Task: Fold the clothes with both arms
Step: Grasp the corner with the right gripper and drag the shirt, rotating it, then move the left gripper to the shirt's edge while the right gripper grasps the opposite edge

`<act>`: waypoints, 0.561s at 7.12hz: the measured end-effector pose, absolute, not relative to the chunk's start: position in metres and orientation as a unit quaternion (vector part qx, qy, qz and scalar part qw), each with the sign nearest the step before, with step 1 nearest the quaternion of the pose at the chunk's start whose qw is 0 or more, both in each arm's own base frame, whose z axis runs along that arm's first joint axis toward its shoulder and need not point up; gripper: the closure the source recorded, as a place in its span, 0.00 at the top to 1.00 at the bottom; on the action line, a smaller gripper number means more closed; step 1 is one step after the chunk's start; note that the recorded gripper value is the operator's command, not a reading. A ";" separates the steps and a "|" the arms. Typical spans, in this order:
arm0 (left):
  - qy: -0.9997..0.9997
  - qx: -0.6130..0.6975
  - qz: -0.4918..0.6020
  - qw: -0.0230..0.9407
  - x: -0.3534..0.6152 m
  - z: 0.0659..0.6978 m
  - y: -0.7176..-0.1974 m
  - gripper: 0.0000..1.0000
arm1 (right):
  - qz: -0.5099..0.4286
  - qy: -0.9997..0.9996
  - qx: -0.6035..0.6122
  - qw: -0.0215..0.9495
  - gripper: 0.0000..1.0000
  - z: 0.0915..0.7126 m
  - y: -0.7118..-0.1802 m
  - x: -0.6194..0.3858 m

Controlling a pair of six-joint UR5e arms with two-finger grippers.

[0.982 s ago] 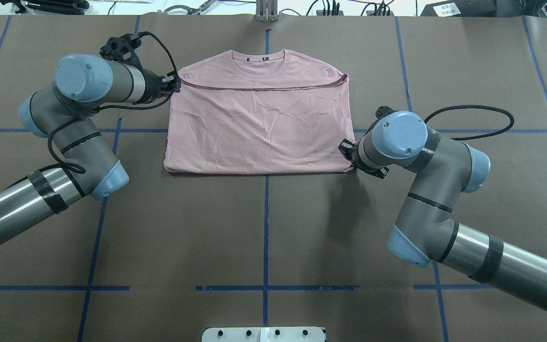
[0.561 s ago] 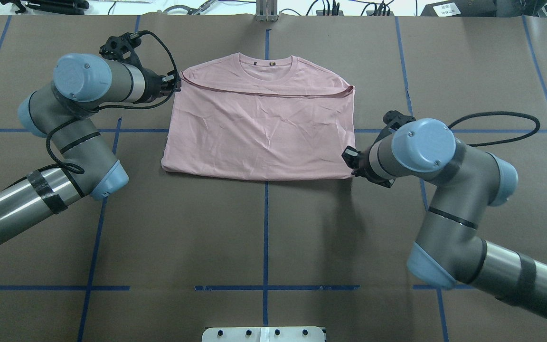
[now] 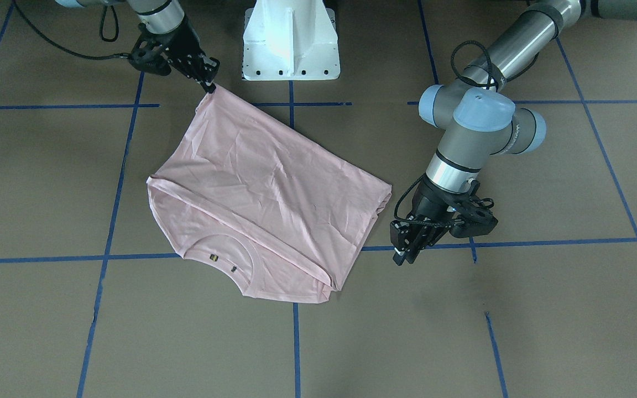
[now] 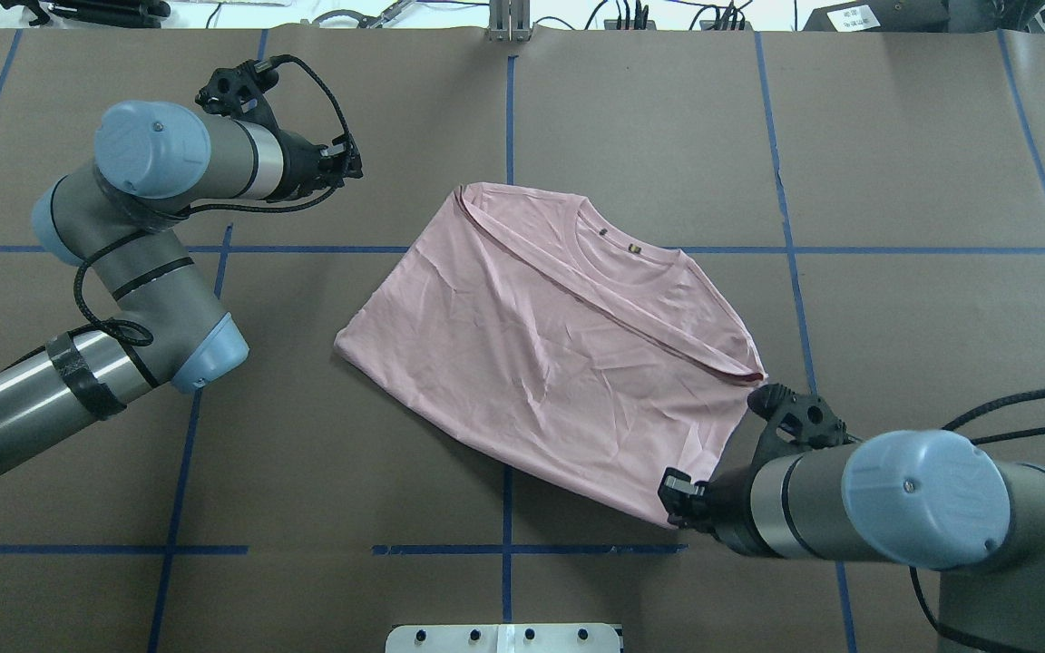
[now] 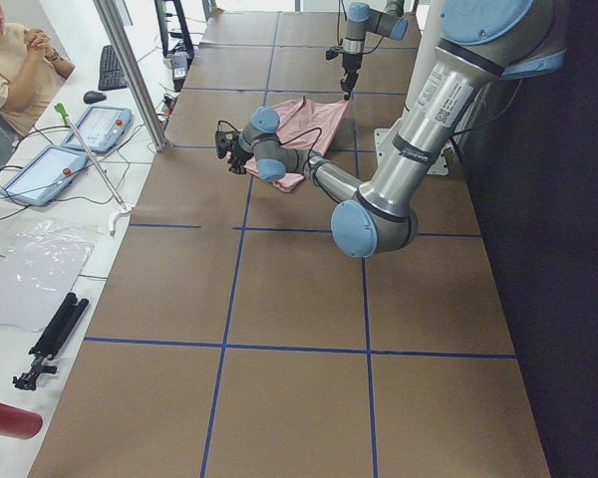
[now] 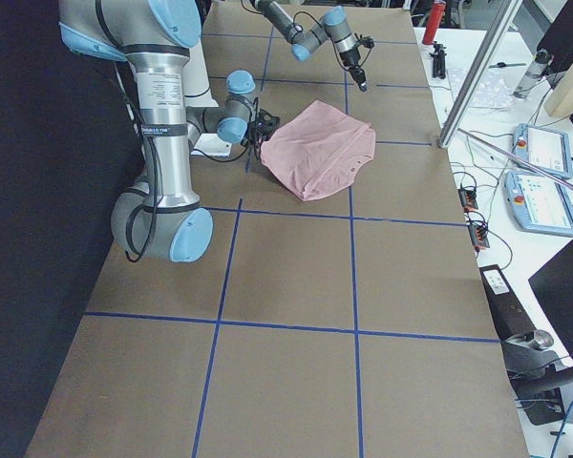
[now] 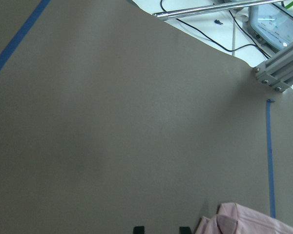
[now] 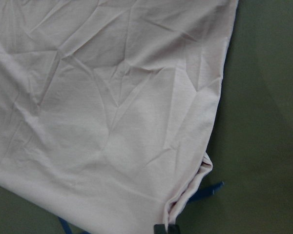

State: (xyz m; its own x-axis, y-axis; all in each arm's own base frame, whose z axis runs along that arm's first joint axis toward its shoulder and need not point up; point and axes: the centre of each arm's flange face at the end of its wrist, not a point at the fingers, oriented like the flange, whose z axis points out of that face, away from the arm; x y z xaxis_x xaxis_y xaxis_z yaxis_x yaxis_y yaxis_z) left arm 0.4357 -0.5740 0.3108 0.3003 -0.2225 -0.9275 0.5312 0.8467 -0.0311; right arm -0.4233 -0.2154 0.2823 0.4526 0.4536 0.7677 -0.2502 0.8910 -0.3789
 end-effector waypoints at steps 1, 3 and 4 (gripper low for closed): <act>0.552 0.116 -0.245 0.789 0.437 0.307 -0.560 0.36 | 0.213 -0.477 -0.129 0.843 0.99 0.280 -0.195 -0.423; 0.548 0.037 -0.264 0.793 0.457 0.293 -0.511 0.36 | 0.233 -0.472 -0.152 0.836 1.00 0.280 -0.183 -0.423; 0.525 -0.007 -0.270 0.807 0.466 0.277 -0.478 0.36 | 0.240 -0.475 -0.152 0.833 1.00 0.278 -0.188 -0.420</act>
